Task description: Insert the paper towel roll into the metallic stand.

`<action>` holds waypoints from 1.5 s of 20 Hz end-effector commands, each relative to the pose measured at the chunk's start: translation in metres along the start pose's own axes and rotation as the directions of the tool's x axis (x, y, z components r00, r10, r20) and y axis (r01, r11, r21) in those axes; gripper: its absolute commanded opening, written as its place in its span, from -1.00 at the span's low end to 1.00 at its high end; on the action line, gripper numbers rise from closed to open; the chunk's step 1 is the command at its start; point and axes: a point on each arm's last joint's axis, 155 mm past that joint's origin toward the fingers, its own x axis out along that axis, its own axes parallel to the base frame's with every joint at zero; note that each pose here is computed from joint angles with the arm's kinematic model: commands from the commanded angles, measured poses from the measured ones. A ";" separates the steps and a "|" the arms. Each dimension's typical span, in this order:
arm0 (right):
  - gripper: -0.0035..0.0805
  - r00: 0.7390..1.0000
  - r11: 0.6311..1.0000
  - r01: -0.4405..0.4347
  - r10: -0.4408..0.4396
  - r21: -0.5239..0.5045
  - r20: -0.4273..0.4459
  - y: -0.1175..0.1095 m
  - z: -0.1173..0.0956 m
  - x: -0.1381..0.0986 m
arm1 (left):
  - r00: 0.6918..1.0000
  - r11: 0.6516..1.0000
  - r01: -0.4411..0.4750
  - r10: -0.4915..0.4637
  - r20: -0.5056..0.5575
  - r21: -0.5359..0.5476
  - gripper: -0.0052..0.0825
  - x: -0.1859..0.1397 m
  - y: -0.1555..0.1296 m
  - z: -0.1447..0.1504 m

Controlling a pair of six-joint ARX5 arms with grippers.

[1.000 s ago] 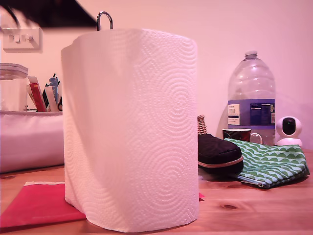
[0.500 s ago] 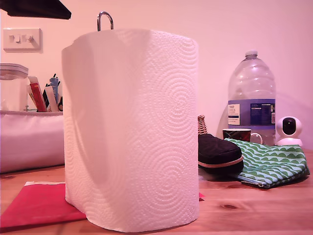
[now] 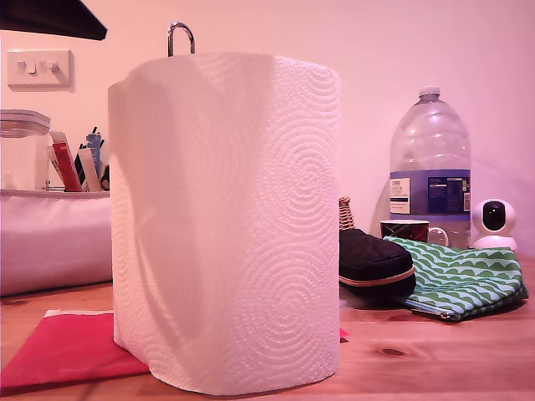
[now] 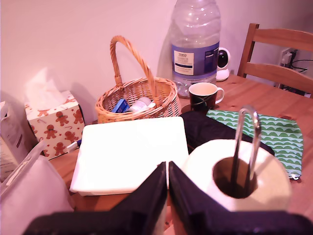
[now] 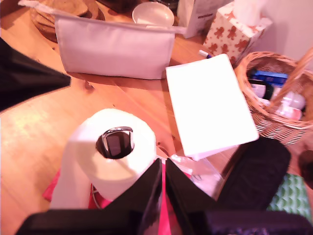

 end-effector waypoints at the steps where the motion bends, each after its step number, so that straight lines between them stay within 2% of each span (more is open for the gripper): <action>1: -0.94 1.000 1.000 0.020 -0.020 -0.003 -0.005 -0.001 -0.014 0.005 | 1.000 1.000 0.008 -0.008 -0.008 -0.002 -0.93 0.002 0.000 -0.005; 3: -0.94 0.999 0.999 0.043 -0.043 0.004 0.020 -0.005 -0.026 0.003 | 1.000 1.000 0.022 -0.022 -0.012 -0.005 -0.93 0.002 -0.002 -0.006; 7: -0.94 0.989 0.997 0.074 -0.076 0.019 0.129 -0.018 -0.040 -0.015 | 0.998 0.998 0.052 -0.052 -0.028 -0.023 -0.93 0.002 -0.006 -0.017; 11: -0.94 0.961 0.981 0.161 -0.181 0.106 0.210 -0.060 -0.058 -0.034 | 0.999 0.998 0.039 -0.040 -0.020 -0.040 -0.93 -0.001 -0.002 -0.016; 16: -0.94 0.906 0.930 0.285 -0.340 0.230 0.253 -0.122 -0.088 -0.057 | 1.000 0.999 0.015 -0.015 -0.013 -0.043 -0.93 -0.006 0.004 -0.017; 18: -0.94 0.908 0.936 0.261 -0.321 0.236 0.268 -0.124 -0.100 -0.061 | 1.000 0.999 -0.002 0.002 -0.004 -0.054 -0.93 -0.010 0.008 -0.020; 21: -0.94 0.898 0.940 0.239 -0.309 0.243 0.314 -0.123 -0.115 -0.067 | 0.999 0.996 -0.017 0.020 0.037 -0.086 -0.93 -0.020 0.005 -0.026; 27: -0.94 0.905 0.940 0.215 -0.294 0.266 0.309 -0.107 -0.165 -0.041 | 0.994 0.987 -0.018 0.035 0.103 -0.157 -0.93 -0.046 -0.013 -0.048; 30: -0.94 0.889 0.937 0.211 -0.303 0.280 0.344 -0.103 -0.179 -0.044 | 0.990 0.980 -0.037 0.063 0.128 -0.196 -0.93 -0.060 -0.020 -0.058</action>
